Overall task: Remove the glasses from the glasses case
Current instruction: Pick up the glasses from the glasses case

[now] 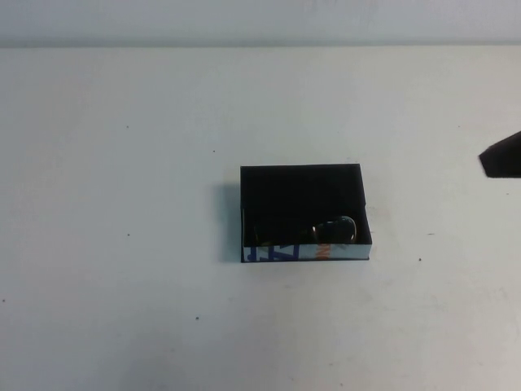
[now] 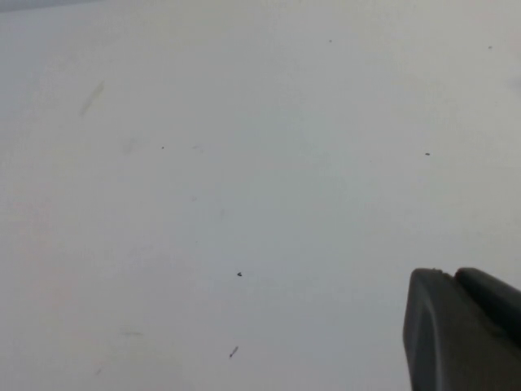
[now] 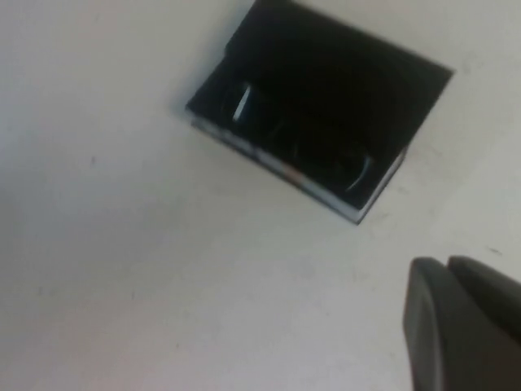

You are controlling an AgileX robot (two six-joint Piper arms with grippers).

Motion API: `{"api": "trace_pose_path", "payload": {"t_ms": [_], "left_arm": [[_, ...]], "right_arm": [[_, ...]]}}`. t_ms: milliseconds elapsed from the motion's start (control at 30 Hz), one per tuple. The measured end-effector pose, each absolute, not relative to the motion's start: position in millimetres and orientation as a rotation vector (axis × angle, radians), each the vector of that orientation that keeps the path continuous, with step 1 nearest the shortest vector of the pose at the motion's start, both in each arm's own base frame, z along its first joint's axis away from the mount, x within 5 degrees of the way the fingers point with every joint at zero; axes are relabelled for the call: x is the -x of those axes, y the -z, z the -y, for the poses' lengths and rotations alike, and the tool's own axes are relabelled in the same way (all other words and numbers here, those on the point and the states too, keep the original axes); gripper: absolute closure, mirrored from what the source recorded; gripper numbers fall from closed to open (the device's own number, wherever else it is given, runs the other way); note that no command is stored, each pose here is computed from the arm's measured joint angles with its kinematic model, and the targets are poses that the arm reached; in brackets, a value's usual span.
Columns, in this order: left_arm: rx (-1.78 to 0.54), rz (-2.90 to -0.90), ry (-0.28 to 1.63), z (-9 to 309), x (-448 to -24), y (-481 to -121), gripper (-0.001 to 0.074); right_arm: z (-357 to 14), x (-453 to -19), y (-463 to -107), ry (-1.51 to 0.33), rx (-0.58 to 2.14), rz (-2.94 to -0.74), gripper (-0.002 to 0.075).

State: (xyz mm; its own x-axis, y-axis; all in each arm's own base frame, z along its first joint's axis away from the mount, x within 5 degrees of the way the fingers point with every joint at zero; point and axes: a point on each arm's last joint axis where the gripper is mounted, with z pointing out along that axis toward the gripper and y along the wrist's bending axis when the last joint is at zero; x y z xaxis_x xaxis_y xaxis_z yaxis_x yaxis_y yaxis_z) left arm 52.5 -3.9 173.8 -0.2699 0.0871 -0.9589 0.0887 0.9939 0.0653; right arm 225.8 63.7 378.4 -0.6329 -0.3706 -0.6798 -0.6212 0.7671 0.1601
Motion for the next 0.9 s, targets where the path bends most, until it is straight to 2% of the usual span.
{"api": "trace_pose_path", "payload": {"t_ms": [167,333,433,567,667,767,900], "left_arm": [[-0.128,-1.846,0.002,3.9,-52.5,-173.8,0.0739],[-0.128,-1.846,0.002,3.9,-52.5,-173.8,0.0739],[-0.128,-1.846,0.002,3.9,-52.5,-173.8,0.0739],[-0.128,-1.846,0.002,3.9,-52.5,-173.8,0.0739],[-0.128,-1.846,0.002,3.9,-52.5,-173.8,0.0739],[-0.128,-1.846,0.002,3.9,-52.5,-173.8,0.0739],[-0.128,-1.846,0.002,3.9,-52.5,-173.8,0.0739]], "right_arm": [[-100.5,-262.0,-375.7,-0.428,1.106,-2.349,0.0743],[-142.1,-294.9,-356.4,-0.297,1.474,-2.243,0.0714],[-162.0,-308.5,-344.4,-0.267,1.632,-2.167,0.0643],[-186.7,-318.4,-324.5,-0.217,1.808,-2.099,0.0477],[-205.8,-319.0,-304.7,-0.136,1.982,-2.034,0.0394],[-220.0,-319.9,-288.0,-0.084,2.099,-1.972,0.0394],[-231.2,-331.1,-273.3,-0.059,2.092,-1.932,0.0440]]}}
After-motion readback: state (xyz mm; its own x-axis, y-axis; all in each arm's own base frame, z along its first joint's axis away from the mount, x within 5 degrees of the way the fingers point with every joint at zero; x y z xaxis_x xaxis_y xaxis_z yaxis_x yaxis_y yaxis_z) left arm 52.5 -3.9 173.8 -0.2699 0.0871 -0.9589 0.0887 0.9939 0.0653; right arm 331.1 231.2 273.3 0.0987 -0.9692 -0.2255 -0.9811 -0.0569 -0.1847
